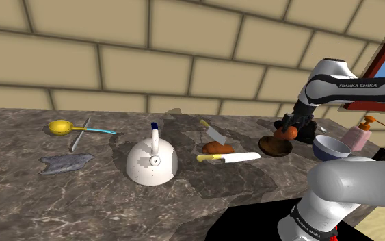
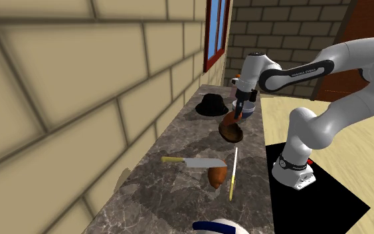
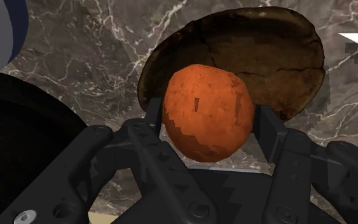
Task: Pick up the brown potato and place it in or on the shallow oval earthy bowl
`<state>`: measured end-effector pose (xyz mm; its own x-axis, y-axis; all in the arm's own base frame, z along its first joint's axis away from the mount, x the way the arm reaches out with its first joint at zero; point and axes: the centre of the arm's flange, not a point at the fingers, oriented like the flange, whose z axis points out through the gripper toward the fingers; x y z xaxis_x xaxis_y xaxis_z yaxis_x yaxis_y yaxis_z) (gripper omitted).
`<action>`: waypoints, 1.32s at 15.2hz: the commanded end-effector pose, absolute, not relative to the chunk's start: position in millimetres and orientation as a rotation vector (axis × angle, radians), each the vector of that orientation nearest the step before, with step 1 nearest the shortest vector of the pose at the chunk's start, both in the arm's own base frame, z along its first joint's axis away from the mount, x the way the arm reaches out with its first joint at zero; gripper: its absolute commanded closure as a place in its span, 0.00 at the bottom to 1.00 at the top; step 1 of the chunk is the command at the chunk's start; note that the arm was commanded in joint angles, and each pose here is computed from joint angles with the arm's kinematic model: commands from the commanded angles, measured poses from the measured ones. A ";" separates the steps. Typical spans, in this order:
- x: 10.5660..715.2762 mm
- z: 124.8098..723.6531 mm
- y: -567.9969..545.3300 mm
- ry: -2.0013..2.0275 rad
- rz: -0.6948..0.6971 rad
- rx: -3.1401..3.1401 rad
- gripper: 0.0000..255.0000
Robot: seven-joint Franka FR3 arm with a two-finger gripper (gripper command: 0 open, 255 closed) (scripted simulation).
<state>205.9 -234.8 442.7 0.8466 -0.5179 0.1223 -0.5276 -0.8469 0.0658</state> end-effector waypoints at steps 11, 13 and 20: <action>203.2 481.9 -230.1 -0.830 0.153 2.925 0.00; 202.4 492.2 -228.8 -0.830 0.153 2.925 0.00; 202.4 492.2 -228.8 -0.830 0.153 2.925 0.00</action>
<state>202.4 -228.8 492.1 0.8466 -0.5179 0.1226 -0.5276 -0.8469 0.0659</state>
